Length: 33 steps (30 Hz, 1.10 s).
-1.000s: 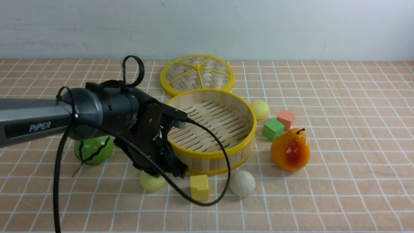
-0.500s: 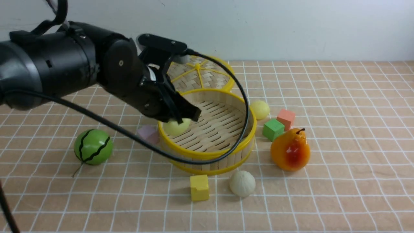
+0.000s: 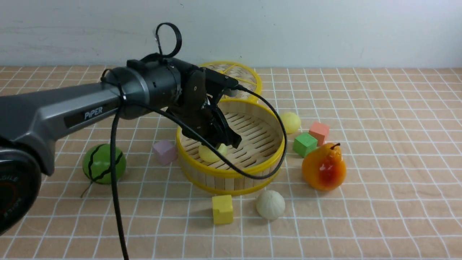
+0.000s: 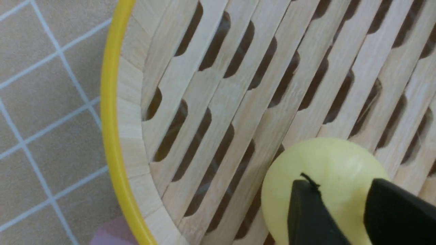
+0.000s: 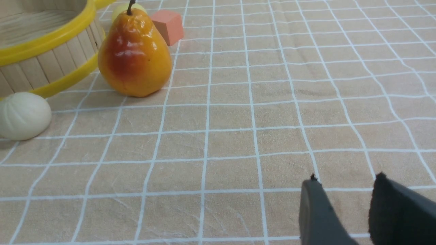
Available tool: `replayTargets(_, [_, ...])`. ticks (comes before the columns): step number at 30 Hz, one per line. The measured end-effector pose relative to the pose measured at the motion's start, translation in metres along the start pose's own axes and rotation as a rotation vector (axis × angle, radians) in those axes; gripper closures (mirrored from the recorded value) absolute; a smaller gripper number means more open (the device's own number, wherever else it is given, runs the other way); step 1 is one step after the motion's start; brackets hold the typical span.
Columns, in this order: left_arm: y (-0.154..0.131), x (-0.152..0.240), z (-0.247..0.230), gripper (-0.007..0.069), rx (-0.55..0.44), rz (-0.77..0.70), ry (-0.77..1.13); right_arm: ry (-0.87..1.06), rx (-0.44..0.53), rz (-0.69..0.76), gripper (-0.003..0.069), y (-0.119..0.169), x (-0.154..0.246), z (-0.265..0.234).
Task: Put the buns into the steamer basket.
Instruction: Use the left arm to put the steamed stuffed bun into the steamer, then use the right arm to grab a steamed stuffed bun
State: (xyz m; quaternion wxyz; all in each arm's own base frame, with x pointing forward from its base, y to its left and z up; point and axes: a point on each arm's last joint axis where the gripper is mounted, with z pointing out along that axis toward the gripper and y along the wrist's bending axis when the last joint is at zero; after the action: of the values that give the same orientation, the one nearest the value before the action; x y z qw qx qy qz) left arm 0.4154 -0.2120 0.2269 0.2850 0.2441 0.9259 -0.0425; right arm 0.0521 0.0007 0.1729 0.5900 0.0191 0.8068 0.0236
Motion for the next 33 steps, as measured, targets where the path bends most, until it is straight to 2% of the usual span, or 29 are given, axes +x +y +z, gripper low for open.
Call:
replayTargets(1, [0.0, -0.003, -0.006, 0.0264, -0.001, -0.017, 0.001, 0.0, 0.0, 0.0, 0.0419, 0.0, 0.0, 0.0])
replayTargets(2, [0.001, -0.003, -0.008, 0.0264, -0.001, -0.022, 0.005, 0.0, 0.0, 0.0, 0.0419, 0.0, 0.0, 0.0])
replayTargets(3, [0.002, -0.01, -0.029, 0.0188, -0.004, -0.06, -0.007, 0.0, 0.0, 0.0, 0.0419, 0.0, 0.0, 0.0])
replayTargets(4, [0.002, -0.01, -0.032, 0.0175, -0.004, -0.064, -0.008, 0.0, 0.0, 0.0, 0.0419, 0.0, 0.0, 0.0])
replayTargets(6, [0.004, -0.016, -0.068, 0.0137, -0.007, -0.11, -0.024, 0.0, 0.0, 0.0, 0.0419, 0.0, 0.0, 0.0])
replayTargets(8, [0.006, -0.015, -0.102, 0.0169, -0.01, -0.127, -0.024, 0.0, 0.0, 0.0, 0.0419, 0.0, 0.0, 0.0])
replayTargets(11, [0.007, -0.013, -0.126, 0.0269, -0.012, -0.135, -0.015, 0.0, 0.0, 0.0, 0.0419, 0.0, 0.0, 0.0])
replayTargets(12, [0.008, -0.009, -0.146, 0.0386, -0.015, -0.139, -0.011, 0.0, 0.0, 0.0, 0.0419, 0.0, 0.0, 0.0])
replayTargets(13, [0.008, -0.006, -0.156, 0.0453, -0.016, -0.141, -0.014, 0.0, 0.0, 0.0, 0.0419, 0.0, 0.0, 0.0])
replayTargets(14, [0.008, 0.001, -0.172, 0.0564, -0.016, -0.143, -0.018, 0.0, 0.0, 0.0, 0.0419, 0.0, 0.0, 0.0])
replayTargets(15, [0.008, 0.007, -0.18, 0.0606, -0.015, -0.144, -0.023, 0.0, 0.0, 0.0, 0.0419, 0.0, 0.0, 0.0])
replayTargets(16, [0.008, 0.01, -0.18, 0.0622, -0.013, -0.146, -0.017, 0.0, 0.0, 0.0, 0.0419, 0.0, 0.0, 0.0])
replayTargets(17, [0.007, 0.022, -0.2, 0.0638, 0.0, -0.164, -0.045, 0.0, 0.0, 0.0, 0.0419, 0.0, 0.0, 0.0])
replayTargets(22, [0.001, 0.07, -0.246, 0.0638, 0.072, -0.231, -0.207, 0.0, 0.0, 0.0, 0.0419, 0.0, 0.0, 0.0])
replayTargets(24, [-0.001, 0.106, -0.263, 0.0638, 0.103, -0.254, -0.345, 0.0, 0.0, 0.0, 0.0419, 0.0, 0.0, 0.0])
replayTargets(26, [-0.002, 0.125, -0.266, 0.0638, 0.108, -0.26, -0.391, 0.0, 0.0, 0.0, 0.0419, 0.0, 0.0, 0.0])
replayTargets(33, [-0.008, 0.236, -0.252, 0.0638, 0.172, -0.355, -0.691, 0.0, 0.0, 0.0, 0.0419, 0.0, 0.0, 0.0])
